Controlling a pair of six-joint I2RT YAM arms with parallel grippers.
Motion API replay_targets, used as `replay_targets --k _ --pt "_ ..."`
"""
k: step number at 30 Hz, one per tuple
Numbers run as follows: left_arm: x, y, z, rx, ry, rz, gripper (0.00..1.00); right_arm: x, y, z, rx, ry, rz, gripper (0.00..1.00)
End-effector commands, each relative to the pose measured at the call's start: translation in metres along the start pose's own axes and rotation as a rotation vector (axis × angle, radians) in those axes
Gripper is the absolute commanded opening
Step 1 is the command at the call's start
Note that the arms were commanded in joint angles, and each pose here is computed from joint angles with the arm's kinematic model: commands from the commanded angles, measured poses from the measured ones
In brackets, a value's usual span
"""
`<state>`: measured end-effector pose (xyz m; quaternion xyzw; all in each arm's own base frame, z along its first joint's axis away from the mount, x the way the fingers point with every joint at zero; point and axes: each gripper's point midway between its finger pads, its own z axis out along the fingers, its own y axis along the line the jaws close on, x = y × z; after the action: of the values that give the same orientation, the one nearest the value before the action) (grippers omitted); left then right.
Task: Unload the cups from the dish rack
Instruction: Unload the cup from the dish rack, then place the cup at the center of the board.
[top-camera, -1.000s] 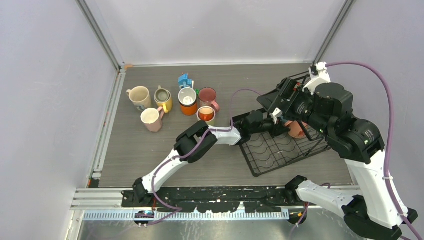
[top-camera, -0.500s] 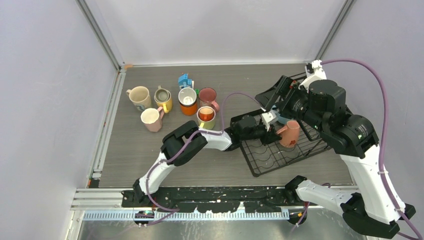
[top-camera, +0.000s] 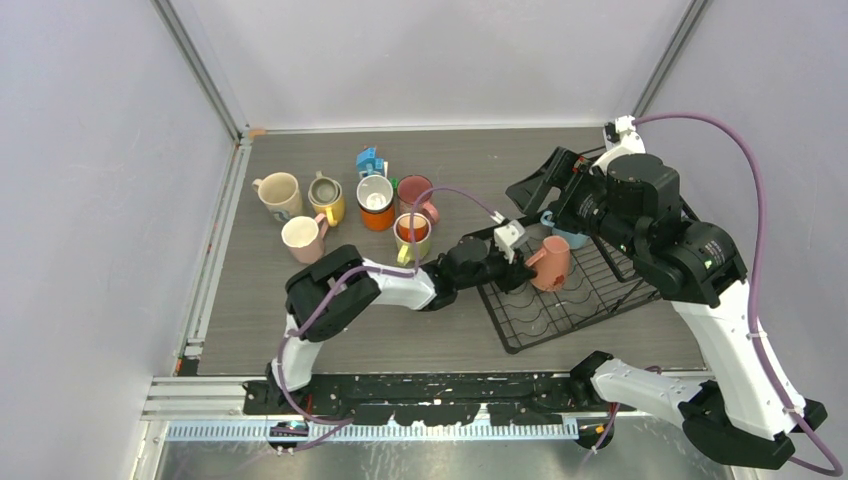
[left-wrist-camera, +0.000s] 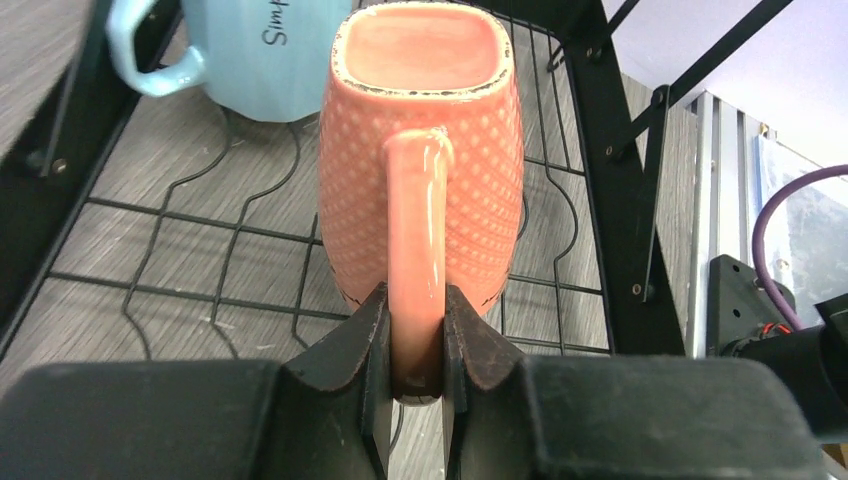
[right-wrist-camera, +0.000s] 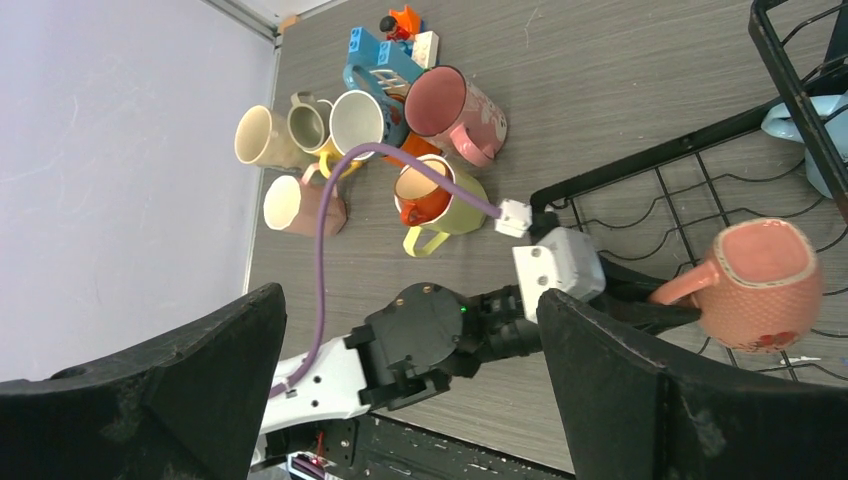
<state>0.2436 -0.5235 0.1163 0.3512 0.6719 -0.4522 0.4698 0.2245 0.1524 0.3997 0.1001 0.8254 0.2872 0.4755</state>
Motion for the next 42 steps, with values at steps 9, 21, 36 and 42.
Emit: replay_targets --k 9,21,36,42 --pt "-0.124 0.000 -0.066 -0.132 -0.268 -0.054 0.00 -0.030 0.011 -0.005 -0.020 -0.116 0.015 1.00" --pt "-0.185 0.039 -0.159 -0.295 -0.363 -0.255 0.00 -0.032 0.036 0.007 -0.117 -0.109 0.107 1.00" --pt "-0.283 0.031 -0.264 -0.303 -0.503 -0.434 0.00 -0.012 0.084 0.053 -0.385 -0.051 0.266 1.00" --pt "-0.312 0.015 -0.280 -0.218 -0.566 -0.504 0.00 -0.013 0.101 0.053 -0.508 -0.053 0.353 1.00"
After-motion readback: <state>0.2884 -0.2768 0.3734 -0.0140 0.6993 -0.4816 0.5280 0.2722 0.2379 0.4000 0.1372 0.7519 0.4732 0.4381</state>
